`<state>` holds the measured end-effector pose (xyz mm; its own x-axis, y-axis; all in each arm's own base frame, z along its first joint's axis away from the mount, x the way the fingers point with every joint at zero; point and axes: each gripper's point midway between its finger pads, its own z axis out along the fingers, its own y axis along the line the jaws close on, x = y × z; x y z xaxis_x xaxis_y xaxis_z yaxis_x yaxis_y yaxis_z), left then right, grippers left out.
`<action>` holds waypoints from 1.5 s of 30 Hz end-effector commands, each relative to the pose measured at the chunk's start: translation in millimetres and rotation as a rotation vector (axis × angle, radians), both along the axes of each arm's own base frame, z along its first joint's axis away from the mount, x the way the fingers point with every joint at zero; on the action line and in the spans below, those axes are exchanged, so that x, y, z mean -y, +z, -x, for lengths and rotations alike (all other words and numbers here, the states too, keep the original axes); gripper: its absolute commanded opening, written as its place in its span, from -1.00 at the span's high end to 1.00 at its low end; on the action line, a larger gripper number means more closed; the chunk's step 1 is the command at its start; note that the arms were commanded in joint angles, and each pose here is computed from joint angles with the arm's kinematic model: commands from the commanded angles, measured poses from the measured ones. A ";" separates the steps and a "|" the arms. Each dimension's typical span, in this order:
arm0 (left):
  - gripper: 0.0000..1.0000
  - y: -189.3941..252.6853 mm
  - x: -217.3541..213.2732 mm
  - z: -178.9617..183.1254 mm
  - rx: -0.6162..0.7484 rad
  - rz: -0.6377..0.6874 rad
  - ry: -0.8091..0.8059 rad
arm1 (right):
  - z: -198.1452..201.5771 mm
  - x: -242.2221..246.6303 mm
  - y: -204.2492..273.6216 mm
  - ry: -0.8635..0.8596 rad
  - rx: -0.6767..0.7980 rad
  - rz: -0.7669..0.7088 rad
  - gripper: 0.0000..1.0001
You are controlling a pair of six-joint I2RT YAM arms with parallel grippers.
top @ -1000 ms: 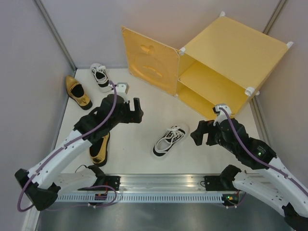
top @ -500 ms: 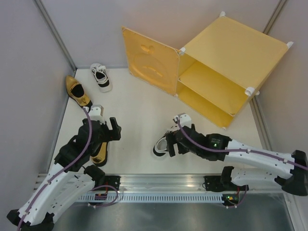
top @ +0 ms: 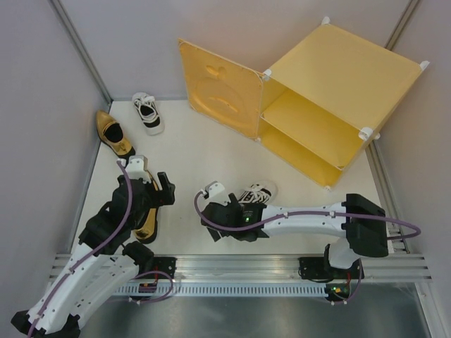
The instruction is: Place and organize the shoes in the shoe cabinet
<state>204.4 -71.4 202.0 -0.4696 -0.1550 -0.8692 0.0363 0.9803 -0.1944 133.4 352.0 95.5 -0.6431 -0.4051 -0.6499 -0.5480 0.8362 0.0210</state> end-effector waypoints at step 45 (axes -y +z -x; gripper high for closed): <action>-0.99 12.4 37.0 -61.4 -0.011 -0.009 -0.105 | -156.2 97.5 152.1 0.269 0.200 0.172 0.99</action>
